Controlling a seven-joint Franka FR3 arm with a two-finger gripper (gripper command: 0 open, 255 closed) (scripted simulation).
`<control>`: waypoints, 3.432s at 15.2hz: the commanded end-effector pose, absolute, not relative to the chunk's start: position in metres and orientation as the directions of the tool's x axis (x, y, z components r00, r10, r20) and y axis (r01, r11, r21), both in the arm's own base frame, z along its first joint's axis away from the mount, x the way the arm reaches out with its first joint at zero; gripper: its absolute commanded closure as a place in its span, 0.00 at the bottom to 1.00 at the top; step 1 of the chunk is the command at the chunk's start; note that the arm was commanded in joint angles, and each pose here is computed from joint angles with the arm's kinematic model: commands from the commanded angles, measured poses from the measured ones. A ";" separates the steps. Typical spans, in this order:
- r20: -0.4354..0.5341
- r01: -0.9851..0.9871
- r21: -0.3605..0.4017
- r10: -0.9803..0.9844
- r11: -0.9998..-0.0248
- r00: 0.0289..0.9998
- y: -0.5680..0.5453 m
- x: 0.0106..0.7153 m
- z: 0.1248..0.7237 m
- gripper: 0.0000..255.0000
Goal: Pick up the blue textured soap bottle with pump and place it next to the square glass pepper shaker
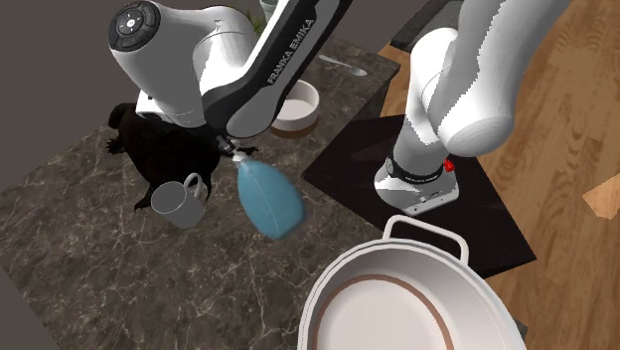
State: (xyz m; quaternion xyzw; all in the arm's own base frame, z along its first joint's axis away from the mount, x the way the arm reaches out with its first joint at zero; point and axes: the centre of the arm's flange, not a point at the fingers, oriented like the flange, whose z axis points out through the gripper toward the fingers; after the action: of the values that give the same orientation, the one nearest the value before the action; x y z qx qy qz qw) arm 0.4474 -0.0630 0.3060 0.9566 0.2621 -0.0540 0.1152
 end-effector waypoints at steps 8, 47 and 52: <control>-0.164 0.514 0.192 0.489 -0.836 0.857 -0.063 0.447 0.355 1.00; -0.164 0.514 0.192 0.489 -0.836 0.857 -0.408 0.227 0.393 1.00; -0.164 0.514 0.192 0.489 -0.836 0.857 -0.463 0.191 0.393 1.00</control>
State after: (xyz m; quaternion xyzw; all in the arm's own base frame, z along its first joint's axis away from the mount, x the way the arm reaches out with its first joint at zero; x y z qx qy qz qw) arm 0.1992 -0.4516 0.3933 0.9570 0.2613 -0.0537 0.1143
